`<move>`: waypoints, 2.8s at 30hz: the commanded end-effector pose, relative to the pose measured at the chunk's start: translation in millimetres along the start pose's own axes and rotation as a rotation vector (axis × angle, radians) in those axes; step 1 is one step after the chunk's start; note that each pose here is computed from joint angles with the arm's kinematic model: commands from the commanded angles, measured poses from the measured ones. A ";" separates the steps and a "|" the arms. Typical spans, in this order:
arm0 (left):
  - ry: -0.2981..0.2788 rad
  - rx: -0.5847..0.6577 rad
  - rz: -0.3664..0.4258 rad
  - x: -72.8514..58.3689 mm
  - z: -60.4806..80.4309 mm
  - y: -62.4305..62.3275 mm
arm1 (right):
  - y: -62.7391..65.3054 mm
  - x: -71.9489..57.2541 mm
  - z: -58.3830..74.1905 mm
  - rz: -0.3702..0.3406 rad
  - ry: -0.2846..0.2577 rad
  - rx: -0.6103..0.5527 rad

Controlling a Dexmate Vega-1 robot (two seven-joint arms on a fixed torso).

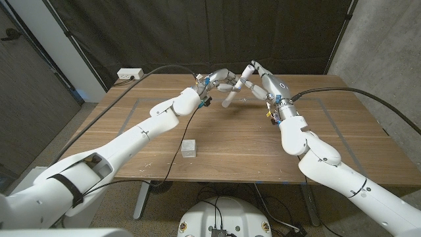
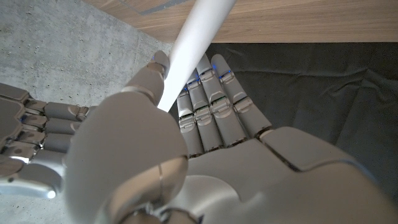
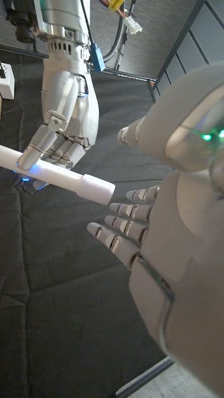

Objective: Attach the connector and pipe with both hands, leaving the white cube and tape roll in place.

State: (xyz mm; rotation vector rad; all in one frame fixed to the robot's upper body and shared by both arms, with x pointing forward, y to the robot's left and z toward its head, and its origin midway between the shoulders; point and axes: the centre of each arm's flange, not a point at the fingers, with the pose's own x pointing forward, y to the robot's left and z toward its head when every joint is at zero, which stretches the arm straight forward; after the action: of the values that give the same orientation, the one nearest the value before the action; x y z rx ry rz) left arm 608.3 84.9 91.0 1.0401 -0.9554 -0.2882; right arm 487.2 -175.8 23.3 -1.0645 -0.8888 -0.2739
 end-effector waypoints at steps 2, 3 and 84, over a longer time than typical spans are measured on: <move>0.022 0.011 0.005 -7.4 -4.6 2.9 | -7.6 -2.2 -6.9 -0.035 0.011 0.065; 0.026 0.011 0.006 -8.2 -5.6 3.3 | -7.7 -1.8 -9.2 -0.029 0.015 0.095; 0.278 0.016 0.253 -83.9 -65.5 65.8 | -1.6 20.5 -106.4 0.037 0.119 0.656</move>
State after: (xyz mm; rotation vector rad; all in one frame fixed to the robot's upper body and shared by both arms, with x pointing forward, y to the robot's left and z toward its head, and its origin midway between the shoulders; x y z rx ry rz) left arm 596.0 213.0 88.9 0.9382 -0.8158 0.0704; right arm 550.9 -261.1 17.2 -0.4427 -0.7634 -0.0008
